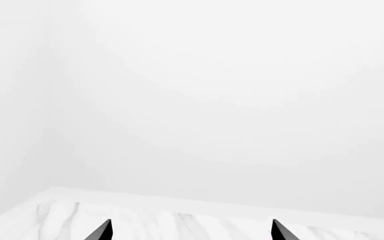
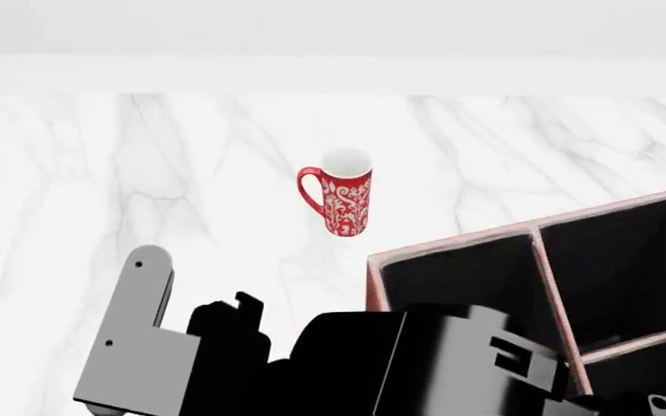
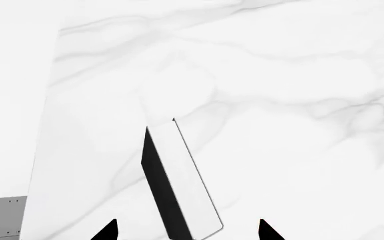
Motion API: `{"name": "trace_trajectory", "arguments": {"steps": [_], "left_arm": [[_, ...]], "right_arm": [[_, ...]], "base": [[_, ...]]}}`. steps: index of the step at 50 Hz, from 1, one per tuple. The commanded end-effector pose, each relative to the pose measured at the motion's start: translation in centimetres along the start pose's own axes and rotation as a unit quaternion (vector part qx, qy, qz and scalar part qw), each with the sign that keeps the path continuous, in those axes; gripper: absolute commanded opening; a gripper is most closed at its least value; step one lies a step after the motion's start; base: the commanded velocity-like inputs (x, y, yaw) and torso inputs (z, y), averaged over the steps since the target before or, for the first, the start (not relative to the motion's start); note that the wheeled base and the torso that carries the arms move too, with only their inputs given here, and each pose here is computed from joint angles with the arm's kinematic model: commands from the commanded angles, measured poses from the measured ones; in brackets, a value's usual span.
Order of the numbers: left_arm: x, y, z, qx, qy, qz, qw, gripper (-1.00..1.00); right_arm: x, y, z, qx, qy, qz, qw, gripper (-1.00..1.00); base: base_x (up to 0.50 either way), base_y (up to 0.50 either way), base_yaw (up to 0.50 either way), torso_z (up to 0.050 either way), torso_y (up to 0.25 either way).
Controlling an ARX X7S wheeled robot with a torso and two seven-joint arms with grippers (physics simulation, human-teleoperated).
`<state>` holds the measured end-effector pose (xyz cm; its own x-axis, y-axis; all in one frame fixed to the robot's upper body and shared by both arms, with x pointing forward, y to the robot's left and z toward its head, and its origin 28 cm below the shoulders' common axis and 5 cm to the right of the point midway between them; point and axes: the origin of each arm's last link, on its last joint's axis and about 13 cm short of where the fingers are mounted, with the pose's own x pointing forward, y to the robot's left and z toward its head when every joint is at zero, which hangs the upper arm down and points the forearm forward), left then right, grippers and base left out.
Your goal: Pick up the book and place it in the left compartment of the caddy.
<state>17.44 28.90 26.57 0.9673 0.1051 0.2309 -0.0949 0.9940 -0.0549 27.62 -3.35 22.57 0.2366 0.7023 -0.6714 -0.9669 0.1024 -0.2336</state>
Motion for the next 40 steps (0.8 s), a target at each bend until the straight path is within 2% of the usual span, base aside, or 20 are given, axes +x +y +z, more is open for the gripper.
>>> {"name": "trace_trajectory", "arguments": {"steps": [1,18,40], "left_arm": [[-0.1,0.0,0.0,0.000,-0.001,-0.002,1.000,1.00],[-0.1,-0.1,0.0,0.000,-0.001,-0.003,1.000,1.00],[-0.2,-0.1,0.1,0.003,-0.003,-0.004,1.000,1.00]], "right_arm": [[0.7,-0.1,-0.2,0.005,-0.009,-0.017,1.000,1.00],[1.6,0.2,-0.1,0.002,-0.019,-0.011,1.000,1.00],[3.3,0.6,-1.3,0.026,-0.031,-0.004,0.999,1.00]], "base": [[0.00,0.00,0.00,0.000,0.000],[0.00,0.00,0.00,0.000,0.000],[0.00,0.00,0.00,0.000,0.000]]}}
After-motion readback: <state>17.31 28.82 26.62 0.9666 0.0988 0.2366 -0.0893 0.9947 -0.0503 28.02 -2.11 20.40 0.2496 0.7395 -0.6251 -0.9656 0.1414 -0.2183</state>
